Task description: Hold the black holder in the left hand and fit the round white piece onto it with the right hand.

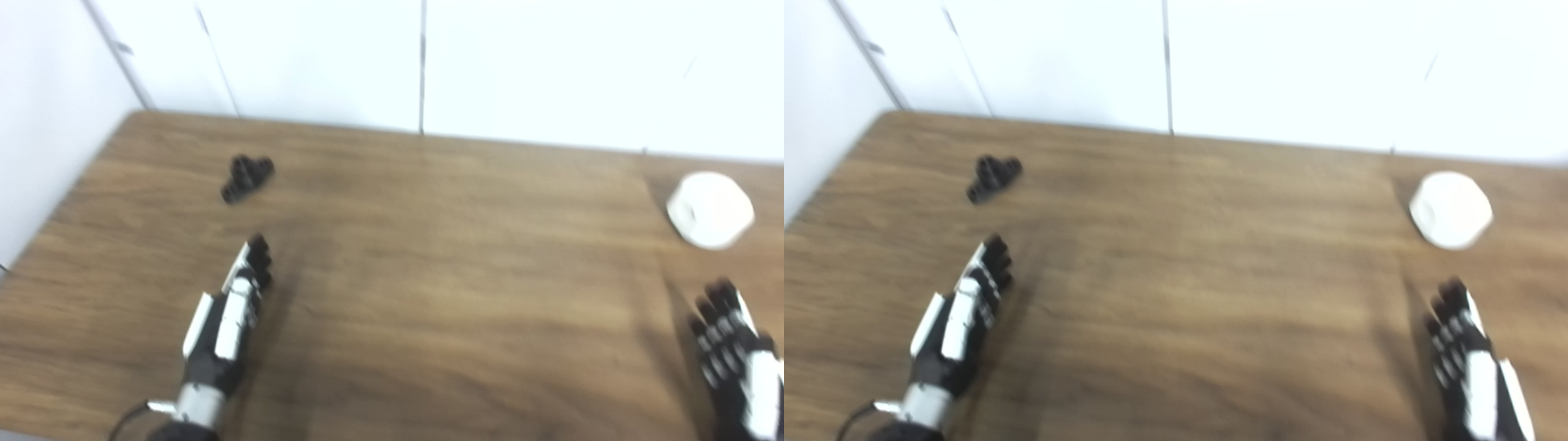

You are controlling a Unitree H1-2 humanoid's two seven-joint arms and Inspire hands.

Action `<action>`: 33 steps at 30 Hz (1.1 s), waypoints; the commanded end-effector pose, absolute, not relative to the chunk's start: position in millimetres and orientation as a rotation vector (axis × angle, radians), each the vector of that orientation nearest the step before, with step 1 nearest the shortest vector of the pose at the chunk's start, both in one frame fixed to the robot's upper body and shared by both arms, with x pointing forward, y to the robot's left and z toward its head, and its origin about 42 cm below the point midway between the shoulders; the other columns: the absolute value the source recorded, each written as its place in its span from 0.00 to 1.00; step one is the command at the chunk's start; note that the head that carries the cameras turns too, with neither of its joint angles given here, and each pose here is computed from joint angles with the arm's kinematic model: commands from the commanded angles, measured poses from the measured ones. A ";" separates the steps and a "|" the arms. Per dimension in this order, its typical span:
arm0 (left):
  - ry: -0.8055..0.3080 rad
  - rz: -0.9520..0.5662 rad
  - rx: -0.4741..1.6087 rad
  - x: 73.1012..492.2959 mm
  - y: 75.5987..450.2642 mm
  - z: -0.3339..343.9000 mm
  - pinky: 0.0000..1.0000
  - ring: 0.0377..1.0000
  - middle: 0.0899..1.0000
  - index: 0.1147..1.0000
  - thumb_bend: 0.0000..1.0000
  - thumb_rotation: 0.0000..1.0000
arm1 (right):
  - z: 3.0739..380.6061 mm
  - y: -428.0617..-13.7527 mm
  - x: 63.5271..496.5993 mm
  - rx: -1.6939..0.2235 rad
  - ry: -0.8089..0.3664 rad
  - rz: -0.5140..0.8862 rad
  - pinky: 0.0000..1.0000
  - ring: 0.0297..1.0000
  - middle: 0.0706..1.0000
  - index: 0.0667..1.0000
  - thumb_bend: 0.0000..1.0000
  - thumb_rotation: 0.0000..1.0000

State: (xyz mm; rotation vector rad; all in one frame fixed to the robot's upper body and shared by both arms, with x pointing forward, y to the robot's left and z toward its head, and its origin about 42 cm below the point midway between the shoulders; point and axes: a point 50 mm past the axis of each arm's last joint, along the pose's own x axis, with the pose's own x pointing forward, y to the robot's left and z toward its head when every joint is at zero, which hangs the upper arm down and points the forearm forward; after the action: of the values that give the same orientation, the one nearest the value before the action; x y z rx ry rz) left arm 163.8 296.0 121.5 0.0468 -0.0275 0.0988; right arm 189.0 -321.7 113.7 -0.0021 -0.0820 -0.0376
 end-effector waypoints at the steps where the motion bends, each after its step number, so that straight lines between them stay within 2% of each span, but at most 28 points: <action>1: -0.060 0.118 0.040 158.6 287.0 119.8 1.00 1.00 1.00 0.99 0.31 0.93 | 110.6 -329.3 186.1 -0.017 -0.098 -0.028 1.00 1.00 1.00 1.00 0.57 1.00; 5: -0.061 0.120 0.047 155.5 281.9 112.3 1.00 1.00 1.00 0.99 0.29 0.95 | 102.9 -332.7 184.1 -0.004 -0.105 -0.038 1.00 1.00 1.00 0.97 0.58 1.00; 9: -0.049 0.139 0.072 154.6 277.8 108.8 1.00 1.00 1.00 0.98 0.31 0.92 | 98.0 -334.6 182.4 0.012 -0.093 -0.050 1.00 1.00 0.98 0.94 0.58 0.97; 15: -0.048 0.144 0.098 155.6 273.1 107.7 1.00 1.00 1.00 0.97 0.29 0.96 | 93.3 -339.4 182.2 0.017 -0.094 -0.057 1.00 1.00 0.97 0.95 0.58 0.97; 26: -0.057 0.130 0.082 155.3 272.6 107.3 1.00 1.00 1.00 1.00 0.34 0.93 | 88.0 -341.4 182.9 0.020 -0.102 -0.056 1.00 1.00 0.99 0.95 0.57 0.97; 29: -0.073 0.128 0.090 157.0 275.4 109.8 1.00 1.00 1.00 1.00 0.35 0.88 | 87.2 -340.2 183.3 0.013 -0.099 -0.057 1.00 1.00 0.99 0.95 0.59 0.98; 31: -0.078 0.133 0.108 158.9 278.9 113.1 1.00 1.00 1.00 0.99 0.37 0.81 | 86.1 -338.8 183.4 0.012 -0.103 -0.060 1.00 1.00 0.97 0.95 0.58 0.98; 33: -0.070 0.165 0.140 161.5 282.6 118.0 1.00 1.00 1.00 0.98 0.39 0.66 | 84.7 -337.0 183.9 0.010 -0.102 -0.060 1.00 1.00 0.96 0.93 0.57 0.98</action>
State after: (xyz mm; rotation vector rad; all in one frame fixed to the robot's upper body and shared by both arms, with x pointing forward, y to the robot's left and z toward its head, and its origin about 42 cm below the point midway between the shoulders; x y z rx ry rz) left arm 160.8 283.8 111.0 0.1275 -0.0606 0.1396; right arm 191.8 -335.0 111.6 -0.0018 -0.1872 -0.0355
